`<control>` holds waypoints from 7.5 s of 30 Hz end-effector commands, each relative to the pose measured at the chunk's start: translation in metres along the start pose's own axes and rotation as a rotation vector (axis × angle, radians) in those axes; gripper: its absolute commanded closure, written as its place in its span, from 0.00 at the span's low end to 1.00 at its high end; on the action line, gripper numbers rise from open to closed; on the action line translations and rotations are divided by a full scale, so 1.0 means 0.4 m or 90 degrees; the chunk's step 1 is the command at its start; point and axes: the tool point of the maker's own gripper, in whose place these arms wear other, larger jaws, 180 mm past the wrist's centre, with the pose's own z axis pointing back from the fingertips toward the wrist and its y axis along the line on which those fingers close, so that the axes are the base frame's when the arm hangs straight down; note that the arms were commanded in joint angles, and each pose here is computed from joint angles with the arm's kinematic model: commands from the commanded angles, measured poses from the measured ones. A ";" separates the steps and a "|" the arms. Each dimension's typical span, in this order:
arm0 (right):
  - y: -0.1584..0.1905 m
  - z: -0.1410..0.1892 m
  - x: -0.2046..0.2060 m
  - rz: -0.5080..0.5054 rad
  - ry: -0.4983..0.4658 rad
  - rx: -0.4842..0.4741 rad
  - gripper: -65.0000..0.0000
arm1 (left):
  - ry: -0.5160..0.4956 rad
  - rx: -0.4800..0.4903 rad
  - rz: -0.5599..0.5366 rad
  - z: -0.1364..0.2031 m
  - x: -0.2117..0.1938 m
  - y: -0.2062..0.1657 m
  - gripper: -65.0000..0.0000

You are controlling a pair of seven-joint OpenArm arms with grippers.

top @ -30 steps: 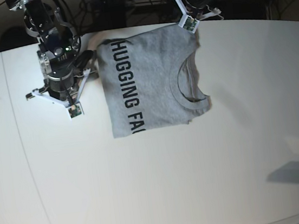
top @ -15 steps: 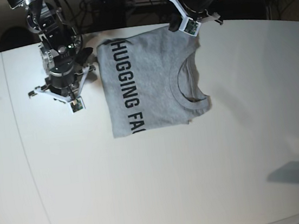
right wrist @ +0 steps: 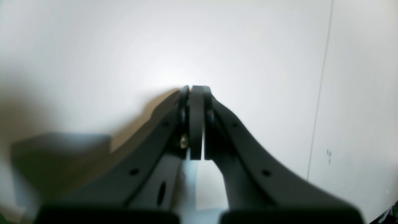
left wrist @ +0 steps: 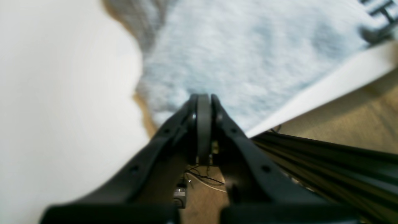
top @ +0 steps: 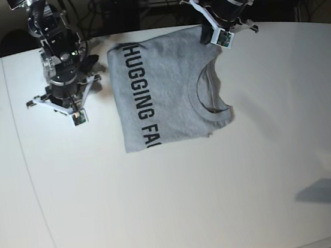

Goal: Fold the T-shirt properly

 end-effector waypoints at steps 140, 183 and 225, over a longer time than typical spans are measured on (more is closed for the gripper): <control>0.155 0.134 -0.082 -0.016 0.028 0.110 1.00 | 0.101 -0.015 0.081 0.009 -0.018 0.063 1.00; 0.461 0.329 -0.063 0.104 -0.044 0.338 1.00 | 0.015 0.054 0.087 -0.189 0.249 0.279 1.00; 0.452 0.371 0.004 0.144 -0.135 0.352 1.00 | -0.072 0.036 -0.045 -0.445 0.689 0.147 1.00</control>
